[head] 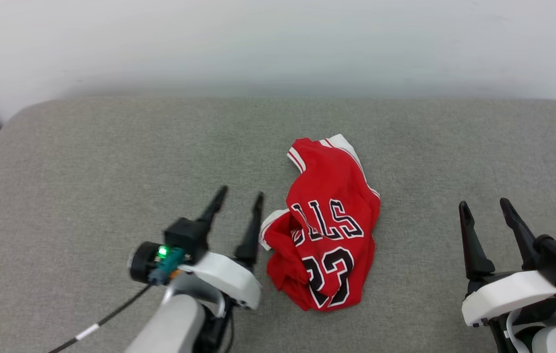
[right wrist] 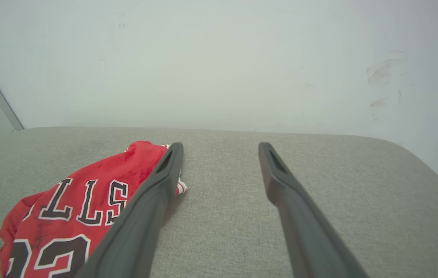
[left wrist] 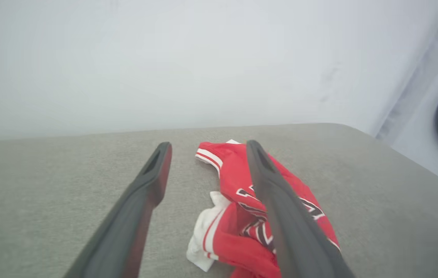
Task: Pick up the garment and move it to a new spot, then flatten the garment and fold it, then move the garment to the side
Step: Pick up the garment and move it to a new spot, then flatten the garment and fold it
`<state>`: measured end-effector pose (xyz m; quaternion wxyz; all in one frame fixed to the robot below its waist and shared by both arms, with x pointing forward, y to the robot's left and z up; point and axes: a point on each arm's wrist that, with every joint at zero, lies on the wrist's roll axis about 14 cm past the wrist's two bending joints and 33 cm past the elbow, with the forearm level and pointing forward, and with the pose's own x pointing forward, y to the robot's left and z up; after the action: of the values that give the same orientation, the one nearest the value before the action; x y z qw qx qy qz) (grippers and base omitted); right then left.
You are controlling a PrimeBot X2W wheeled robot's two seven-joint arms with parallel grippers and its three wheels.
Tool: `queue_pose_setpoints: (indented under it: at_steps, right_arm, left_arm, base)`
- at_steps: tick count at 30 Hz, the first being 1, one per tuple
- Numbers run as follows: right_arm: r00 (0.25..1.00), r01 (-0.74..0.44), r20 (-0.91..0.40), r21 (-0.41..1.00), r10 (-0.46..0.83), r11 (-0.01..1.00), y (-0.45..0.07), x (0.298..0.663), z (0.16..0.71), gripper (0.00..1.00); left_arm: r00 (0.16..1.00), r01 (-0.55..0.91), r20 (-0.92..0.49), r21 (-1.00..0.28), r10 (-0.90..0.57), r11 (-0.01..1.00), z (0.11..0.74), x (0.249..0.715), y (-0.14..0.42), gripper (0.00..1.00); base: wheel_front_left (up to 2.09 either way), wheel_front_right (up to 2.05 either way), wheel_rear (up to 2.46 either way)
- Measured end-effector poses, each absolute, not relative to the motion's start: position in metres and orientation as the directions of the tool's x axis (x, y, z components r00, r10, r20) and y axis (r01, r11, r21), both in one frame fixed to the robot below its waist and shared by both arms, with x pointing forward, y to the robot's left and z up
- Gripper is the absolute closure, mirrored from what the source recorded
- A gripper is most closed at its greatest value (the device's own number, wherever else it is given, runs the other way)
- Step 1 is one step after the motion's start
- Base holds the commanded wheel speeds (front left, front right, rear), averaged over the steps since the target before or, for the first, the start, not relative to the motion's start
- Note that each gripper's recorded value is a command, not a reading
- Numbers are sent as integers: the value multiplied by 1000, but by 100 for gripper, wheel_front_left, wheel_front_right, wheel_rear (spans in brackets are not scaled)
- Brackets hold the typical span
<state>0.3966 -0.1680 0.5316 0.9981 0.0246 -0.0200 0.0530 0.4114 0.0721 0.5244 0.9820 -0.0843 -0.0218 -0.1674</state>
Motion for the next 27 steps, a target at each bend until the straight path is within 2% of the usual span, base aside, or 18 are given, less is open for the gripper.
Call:
queue_pose_setpoints:
  at_steps: [5,10,27]
  right_arm:
    - [993,-112,42,46,110,993,-166,392,534,0]
    - [994,-104,37,48,102,993,-169,388,533,0]
    - [995,-94,18,69,93,993,-173,375,529,0]
  left_arm:
    - [975,198,127,-127,-183,972,543,417,120,0]
    - [990,99,114,-91,-89,991,538,411,159,0]
    - [992,99,82,-96,-91,990,529,393,162,0]
  base:
    - [0,0,0]
    - [0,0,0]
    - [0,0,0]
